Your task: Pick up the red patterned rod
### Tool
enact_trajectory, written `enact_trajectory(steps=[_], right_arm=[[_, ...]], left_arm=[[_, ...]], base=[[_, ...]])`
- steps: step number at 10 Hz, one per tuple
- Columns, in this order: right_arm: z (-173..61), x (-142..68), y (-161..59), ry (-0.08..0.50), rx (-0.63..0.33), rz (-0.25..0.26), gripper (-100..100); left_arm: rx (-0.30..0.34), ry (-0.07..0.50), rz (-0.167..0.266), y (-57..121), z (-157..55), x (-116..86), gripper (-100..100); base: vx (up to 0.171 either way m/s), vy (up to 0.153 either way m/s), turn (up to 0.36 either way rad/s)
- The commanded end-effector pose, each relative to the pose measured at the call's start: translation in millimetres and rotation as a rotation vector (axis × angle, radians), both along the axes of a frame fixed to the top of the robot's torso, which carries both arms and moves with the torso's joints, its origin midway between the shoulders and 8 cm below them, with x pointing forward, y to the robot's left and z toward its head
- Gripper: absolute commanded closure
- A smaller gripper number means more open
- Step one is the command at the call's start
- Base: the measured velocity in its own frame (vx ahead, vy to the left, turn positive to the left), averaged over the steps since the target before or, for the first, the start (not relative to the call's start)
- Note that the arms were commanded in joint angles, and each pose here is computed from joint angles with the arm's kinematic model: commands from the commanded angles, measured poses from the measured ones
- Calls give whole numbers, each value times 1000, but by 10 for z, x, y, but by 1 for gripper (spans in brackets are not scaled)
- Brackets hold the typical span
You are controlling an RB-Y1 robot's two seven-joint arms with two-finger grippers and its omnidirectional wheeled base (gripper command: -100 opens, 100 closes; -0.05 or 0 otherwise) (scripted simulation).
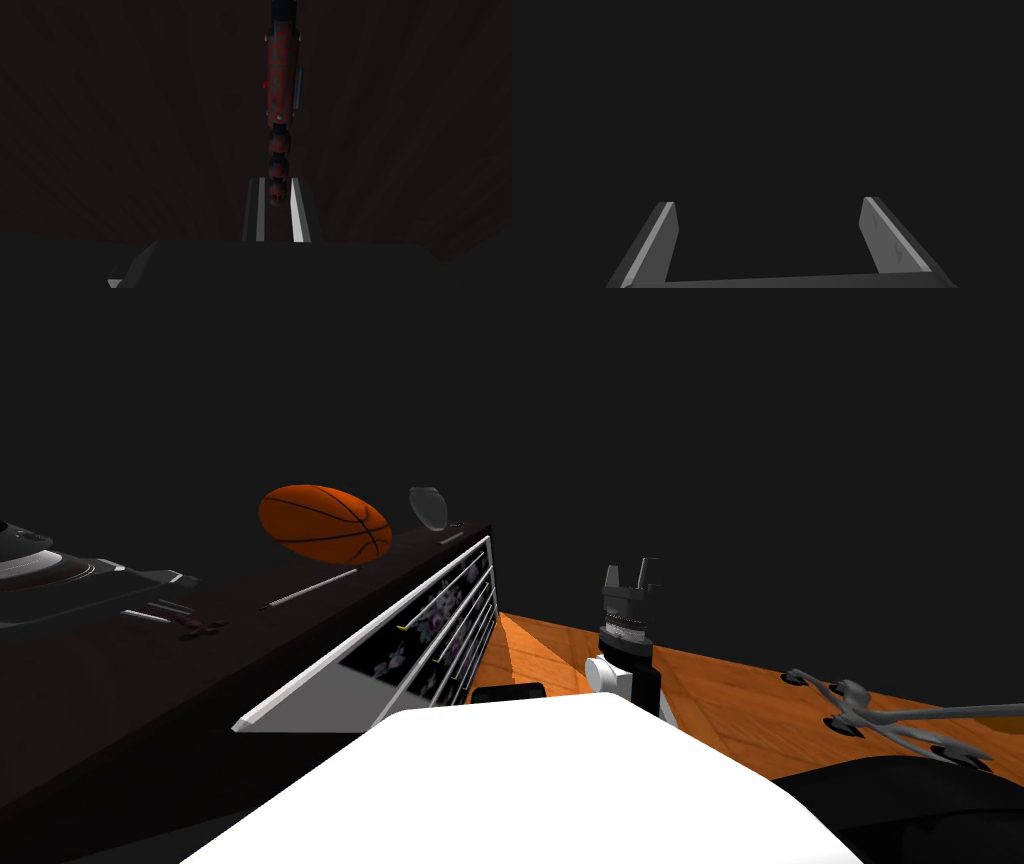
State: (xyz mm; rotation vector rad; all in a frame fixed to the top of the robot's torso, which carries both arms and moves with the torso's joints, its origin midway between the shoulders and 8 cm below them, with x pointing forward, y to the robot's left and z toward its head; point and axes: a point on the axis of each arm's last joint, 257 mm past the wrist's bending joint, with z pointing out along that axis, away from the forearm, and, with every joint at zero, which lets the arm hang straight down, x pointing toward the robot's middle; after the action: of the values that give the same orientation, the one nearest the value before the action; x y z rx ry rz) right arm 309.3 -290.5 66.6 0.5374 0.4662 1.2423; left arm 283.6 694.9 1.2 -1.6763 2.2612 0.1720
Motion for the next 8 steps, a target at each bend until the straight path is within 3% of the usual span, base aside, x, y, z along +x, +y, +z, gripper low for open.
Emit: enact_trajectory(steps=[1, 2, 3, 8], right_arm=[[0, 0, 0, 0, 0, 0, 0], [0, 0, 0, 0, 0, 0, 0], [0, 0, 0, 0, 0, 0, 0], [0, 0, 0, 0, 0, 0, 0]], left_arm=[[0, 0, 0, 0, 0, 0, 100], [0, 0, 0, 0, 0, 0, 0], [-6, 5, 16, -79, 11, 28, 100], [-4, 6, 54, -304, 119, 145, 100]], base=[[0, 0, 0], [0, 0, 0], [-53, 44, -96], [-83, 63, -83]])
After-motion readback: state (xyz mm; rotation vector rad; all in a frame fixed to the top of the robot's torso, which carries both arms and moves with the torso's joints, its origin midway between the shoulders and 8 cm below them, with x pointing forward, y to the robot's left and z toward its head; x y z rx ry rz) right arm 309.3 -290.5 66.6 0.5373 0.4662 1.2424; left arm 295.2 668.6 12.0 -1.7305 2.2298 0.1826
